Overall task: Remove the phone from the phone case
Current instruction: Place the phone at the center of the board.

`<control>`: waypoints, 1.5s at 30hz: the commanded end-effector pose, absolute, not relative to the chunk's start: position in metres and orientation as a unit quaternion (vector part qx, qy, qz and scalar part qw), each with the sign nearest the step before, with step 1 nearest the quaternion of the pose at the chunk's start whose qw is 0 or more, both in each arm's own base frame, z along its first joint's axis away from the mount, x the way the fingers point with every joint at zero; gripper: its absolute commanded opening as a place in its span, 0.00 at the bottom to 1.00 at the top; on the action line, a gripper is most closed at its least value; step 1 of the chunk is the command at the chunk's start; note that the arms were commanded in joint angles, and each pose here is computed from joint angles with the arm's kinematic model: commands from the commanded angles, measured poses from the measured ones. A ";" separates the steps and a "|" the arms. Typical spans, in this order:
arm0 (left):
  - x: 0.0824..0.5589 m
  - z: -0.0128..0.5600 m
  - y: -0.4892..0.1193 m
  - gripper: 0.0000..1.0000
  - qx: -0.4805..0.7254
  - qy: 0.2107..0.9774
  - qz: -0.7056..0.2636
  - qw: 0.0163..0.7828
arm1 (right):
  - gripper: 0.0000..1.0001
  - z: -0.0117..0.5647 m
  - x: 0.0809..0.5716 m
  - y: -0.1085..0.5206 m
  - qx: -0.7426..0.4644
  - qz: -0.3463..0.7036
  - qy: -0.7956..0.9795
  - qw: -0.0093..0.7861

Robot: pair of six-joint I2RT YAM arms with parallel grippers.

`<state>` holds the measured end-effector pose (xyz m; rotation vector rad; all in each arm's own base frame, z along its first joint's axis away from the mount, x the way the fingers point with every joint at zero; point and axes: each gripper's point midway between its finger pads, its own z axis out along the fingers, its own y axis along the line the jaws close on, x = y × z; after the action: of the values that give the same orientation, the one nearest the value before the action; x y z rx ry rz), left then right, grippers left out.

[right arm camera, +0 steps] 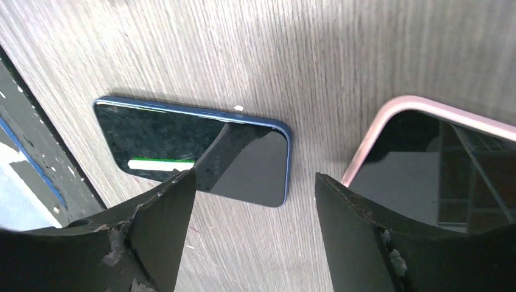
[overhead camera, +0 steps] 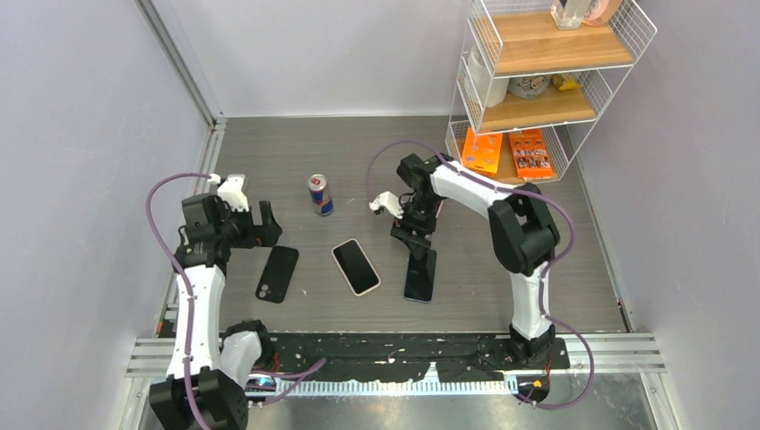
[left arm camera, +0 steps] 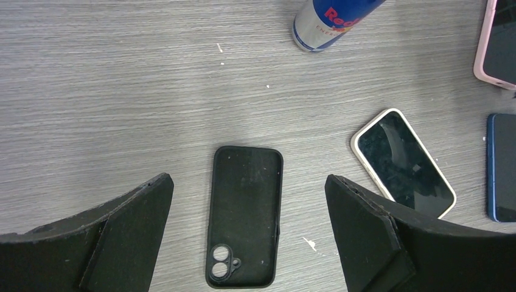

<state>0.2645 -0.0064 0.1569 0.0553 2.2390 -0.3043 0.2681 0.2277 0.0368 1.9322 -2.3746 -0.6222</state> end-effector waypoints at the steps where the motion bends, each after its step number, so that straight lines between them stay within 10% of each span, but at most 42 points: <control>1: 0.271 0.165 0.000 0.99 0.037 0.883 -0.095 0.457 | 0.79 0.088 0.285 0.257 0.581 -0.202 -0.777 -0.131; 9: 0.278 0.171 0.024 1.00 0.026 0.875 -0.028 0.483 | 0.99 0.107 0.291 0.278 0.510 -0.164 -0.809 -0.241; 22: 0.278 0.196 0.032 1.00 0.005 0.840 0.002 0.542 | 0.96 0.117 0.273 0.312 0.399 -0.291 -0.835 -0.242; 45: 0.275 0.191 0.040 1.00 -0.004 0.838 0.024 0.545 | 0.95 0.057 0.244 0.375 0.378 -0.224 -0.858 -0.266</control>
<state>0.2683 0.0408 0.1791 -0.0356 2.0513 0.0515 0.2297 0.3656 0.0565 1.5086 -3.1951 -0.8275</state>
